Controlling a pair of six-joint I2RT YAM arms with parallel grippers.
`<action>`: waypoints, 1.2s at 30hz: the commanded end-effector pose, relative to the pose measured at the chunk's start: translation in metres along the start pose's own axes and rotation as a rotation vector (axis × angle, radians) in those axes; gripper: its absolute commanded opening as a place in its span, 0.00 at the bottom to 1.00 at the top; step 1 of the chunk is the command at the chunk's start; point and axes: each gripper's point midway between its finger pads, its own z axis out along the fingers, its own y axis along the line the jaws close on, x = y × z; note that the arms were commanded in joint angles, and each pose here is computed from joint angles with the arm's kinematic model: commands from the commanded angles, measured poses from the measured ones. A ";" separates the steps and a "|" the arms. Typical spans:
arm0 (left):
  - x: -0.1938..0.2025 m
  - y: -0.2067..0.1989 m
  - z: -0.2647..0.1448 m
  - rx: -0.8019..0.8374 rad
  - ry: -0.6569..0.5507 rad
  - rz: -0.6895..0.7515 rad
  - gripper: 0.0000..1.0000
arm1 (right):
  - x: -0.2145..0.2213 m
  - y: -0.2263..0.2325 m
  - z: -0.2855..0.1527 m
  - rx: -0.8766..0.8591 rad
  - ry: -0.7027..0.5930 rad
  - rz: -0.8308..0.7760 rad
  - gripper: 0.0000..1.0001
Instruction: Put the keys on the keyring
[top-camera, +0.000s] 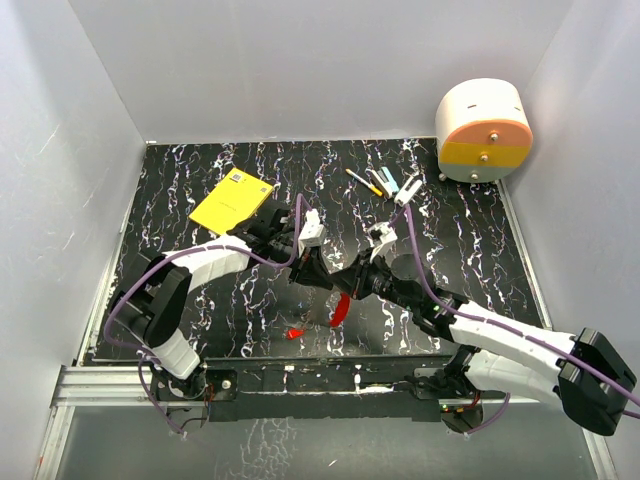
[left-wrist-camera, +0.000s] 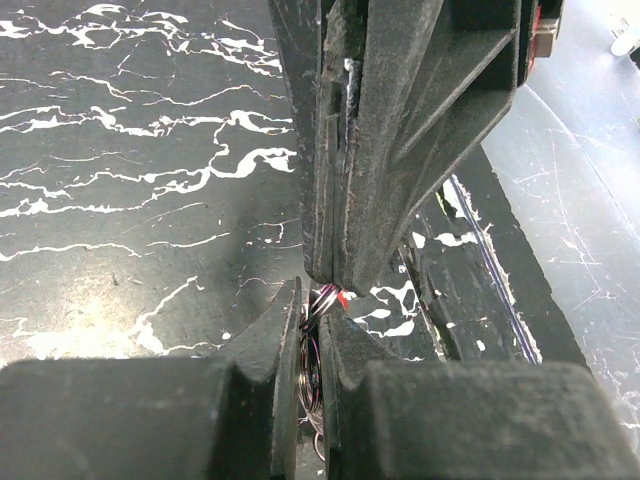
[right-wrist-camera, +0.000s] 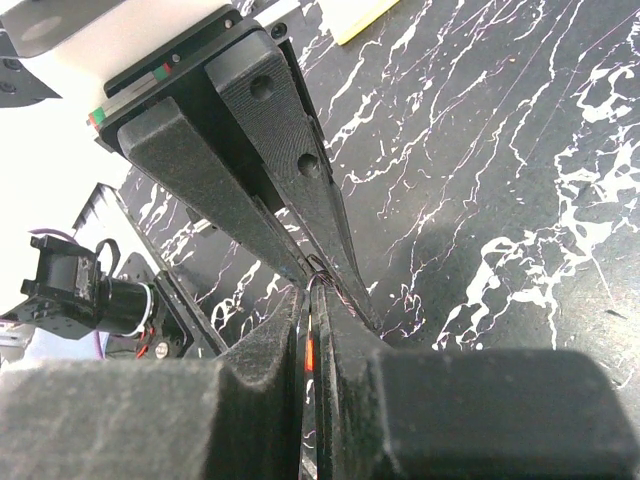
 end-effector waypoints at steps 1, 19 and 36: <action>-0.027 -0.016 -0.002 0.046 -0.051 0.084 0.00 | -0.022 0.009 -0.001 -0.022 -0.089 -0.011 0.08; -0.023 -0.011 -0.001 0.022 -0.038 0.062 0.00 | -0.003 -0.011 -0.020 0.041 -0.067 0.012 0.08; 0.009 0.004 -0.008 -0.106 0.224 0.090 0.00 | -0.016 -0.001 -0.023 0.057 0.001 -0.108 0.38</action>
